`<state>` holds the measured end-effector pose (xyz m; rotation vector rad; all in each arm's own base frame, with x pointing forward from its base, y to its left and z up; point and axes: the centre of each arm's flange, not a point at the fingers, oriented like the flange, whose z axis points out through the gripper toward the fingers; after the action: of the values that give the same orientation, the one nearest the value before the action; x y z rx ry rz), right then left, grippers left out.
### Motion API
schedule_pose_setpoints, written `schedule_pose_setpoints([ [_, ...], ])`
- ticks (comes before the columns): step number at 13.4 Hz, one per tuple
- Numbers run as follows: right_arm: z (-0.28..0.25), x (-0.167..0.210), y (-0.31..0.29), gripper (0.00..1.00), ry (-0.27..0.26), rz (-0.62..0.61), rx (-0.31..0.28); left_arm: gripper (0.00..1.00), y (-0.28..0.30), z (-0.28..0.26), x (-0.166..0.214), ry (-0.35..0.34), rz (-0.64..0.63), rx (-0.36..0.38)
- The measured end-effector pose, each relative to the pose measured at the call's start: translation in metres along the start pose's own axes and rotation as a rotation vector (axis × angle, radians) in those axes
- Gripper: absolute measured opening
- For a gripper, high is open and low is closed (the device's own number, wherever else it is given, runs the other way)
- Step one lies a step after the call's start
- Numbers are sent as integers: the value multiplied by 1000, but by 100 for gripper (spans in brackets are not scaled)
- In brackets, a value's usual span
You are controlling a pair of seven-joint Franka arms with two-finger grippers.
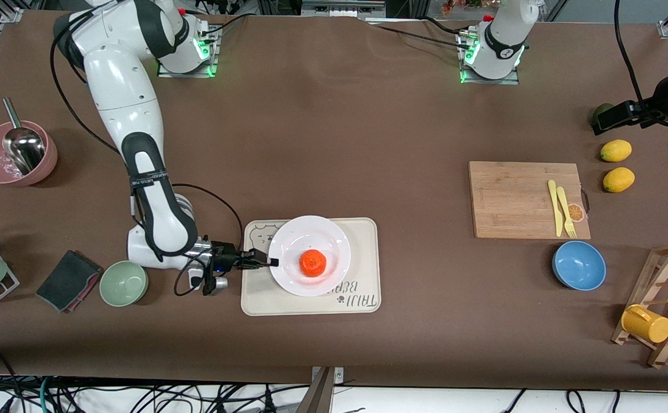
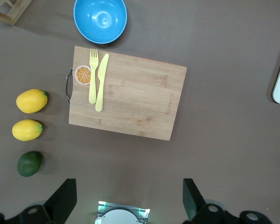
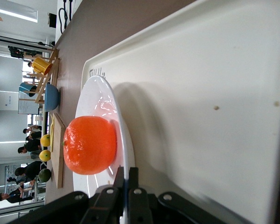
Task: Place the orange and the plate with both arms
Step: 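Open the right gripper and release the plate rim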
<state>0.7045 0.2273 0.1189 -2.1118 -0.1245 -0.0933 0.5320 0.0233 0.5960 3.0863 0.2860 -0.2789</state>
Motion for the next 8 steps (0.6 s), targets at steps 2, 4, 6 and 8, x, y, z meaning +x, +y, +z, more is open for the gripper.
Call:
schedule_pose_setpoints([
  [2, 1, 5, -7, 19, 7, -19, -7, 100, 0, 0, -2, -10, 1, 1],
  [4, -6, 10, -9, 42, -11, -58, -40, 100, 0, -1, -4, -26, 1, 3],
  [6, -14, 14, -9, 63, -49, -96, -88, 100, 0, 0, -5, -32, 1, 4],
  [8, -22, 19, -19, 84, -79, -92, -123, 100, 0, 0, -5, -33, 2, 4],
])
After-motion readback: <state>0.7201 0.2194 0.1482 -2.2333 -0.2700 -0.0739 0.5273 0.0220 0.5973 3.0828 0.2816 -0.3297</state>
